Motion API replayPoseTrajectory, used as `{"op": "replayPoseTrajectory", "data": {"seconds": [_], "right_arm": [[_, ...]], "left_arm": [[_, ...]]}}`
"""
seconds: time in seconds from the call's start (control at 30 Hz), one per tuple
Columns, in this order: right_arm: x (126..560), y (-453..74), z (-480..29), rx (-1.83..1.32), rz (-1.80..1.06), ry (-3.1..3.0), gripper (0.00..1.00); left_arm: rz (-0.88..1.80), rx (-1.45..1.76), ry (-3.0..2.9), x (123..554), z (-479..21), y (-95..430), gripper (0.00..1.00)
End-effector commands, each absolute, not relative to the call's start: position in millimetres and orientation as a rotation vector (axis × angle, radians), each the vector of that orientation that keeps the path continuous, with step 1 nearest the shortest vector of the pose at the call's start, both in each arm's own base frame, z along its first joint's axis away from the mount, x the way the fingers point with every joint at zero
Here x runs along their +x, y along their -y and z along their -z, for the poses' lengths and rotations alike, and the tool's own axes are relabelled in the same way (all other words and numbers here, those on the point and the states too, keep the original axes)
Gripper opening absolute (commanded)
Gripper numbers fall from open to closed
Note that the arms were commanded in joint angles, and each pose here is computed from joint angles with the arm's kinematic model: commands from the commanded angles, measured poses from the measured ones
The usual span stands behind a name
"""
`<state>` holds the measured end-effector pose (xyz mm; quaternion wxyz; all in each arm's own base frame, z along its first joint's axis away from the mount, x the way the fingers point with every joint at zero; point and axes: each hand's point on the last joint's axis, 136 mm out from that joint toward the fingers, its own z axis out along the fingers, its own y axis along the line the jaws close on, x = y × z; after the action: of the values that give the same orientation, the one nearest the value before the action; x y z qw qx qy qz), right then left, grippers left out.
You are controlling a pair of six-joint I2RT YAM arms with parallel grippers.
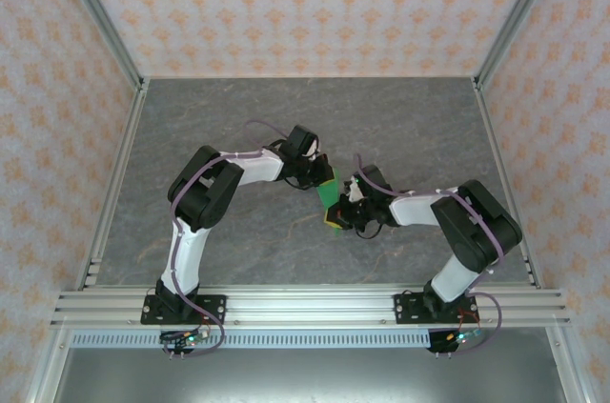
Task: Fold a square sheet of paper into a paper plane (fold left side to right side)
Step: Fold the wing for the fifth time at the center of the table.
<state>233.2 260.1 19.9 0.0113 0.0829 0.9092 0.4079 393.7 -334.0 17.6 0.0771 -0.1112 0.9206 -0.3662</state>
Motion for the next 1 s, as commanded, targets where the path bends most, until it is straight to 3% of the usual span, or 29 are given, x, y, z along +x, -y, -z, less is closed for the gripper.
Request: {"op": "replayPoseTrajectory", "data": {"seconds": [0.0,0.57,0.97], "right_arm": [[220,-251,-1,0.284,-1.168,-2.912,0.01],[178,-235,16,0.301,-1.095,-2.978,0.02],[161,-234,8,0.279,-1.206,-2.952,0.03]], "left_arm": [[0.809,-0.434,-2.927,370,42,300,0.0],[0.752,-0.489,-2.939,371,57,287,0.0],[0.746,-0.498,-2.936,371,56,284,0.0]]}}
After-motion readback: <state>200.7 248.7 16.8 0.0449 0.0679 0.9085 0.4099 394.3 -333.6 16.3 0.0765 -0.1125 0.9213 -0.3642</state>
